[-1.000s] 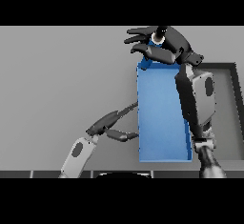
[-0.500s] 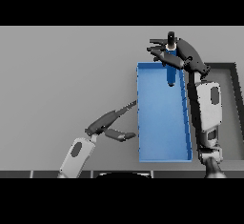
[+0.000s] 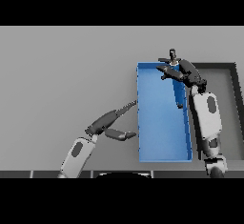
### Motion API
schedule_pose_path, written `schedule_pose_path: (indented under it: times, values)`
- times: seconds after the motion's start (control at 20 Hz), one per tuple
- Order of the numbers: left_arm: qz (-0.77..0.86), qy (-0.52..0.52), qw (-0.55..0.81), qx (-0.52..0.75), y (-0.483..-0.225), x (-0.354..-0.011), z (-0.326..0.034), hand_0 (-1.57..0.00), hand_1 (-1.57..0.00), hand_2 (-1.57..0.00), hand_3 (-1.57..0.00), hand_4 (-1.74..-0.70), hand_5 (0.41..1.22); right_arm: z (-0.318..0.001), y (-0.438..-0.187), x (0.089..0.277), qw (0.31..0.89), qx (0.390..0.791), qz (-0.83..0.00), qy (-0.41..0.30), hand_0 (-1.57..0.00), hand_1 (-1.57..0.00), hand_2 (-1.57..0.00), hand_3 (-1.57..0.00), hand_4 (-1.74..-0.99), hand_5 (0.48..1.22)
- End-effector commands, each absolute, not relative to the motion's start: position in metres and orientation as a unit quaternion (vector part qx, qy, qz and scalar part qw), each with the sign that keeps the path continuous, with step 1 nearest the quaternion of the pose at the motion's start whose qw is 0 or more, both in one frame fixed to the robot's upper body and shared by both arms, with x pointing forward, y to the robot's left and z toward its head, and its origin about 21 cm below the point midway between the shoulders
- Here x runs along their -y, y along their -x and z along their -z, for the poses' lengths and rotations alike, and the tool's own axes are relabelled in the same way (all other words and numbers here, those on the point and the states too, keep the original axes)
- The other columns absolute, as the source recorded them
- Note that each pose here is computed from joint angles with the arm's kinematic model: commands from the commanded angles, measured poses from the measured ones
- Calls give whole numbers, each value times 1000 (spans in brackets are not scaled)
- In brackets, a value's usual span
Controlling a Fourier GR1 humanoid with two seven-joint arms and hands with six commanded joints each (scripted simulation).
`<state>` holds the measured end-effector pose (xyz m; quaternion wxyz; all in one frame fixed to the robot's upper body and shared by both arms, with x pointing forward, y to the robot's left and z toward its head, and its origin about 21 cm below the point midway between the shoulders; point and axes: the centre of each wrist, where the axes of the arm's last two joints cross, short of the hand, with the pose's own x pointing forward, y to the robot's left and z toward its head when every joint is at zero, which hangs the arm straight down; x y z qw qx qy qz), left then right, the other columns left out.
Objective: Pick up the blue pipe and place it into the blue bin.
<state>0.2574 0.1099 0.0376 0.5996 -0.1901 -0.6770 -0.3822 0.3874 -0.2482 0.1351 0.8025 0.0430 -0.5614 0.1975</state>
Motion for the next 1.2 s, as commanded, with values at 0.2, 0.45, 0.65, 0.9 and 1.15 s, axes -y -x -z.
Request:
schedule_pose_path:
  times: [0.2,0.45,0.65,0.9,1.15]
  values:
    - [382,183,599,679,-260,-113,-42,1,1,1,1,-918,489,-101,-391,249,856,485,-174,-34,-1571,-1571,-1571,-411,-1677,1171]
    - [378,184,603,678,-262,-110,-38,1,1,1,1,-924,493,-105,-394,248,885,439,-152,-7,-693,-656,-631,-186,-1370,1125]
    - [377,184,602,679,-260,-112,-38,1,1,1,1,-926,494,-118,-384,238,846,435,-305,49,-283,-268,-258,-75,-1250,962]
    - [380,184,603,677,-259,-111,-40,1,1,1,1,-930,496,-118,-382,238,832,408,-369,68,-92,-87,-84,-24,-1175,788]
    - [374,185,608,676,-260,-114,-41,1,1,1,1,-932,497,-118,-380,237,823,407,-390,68,-30,-28,-27,-7,-1099,725]
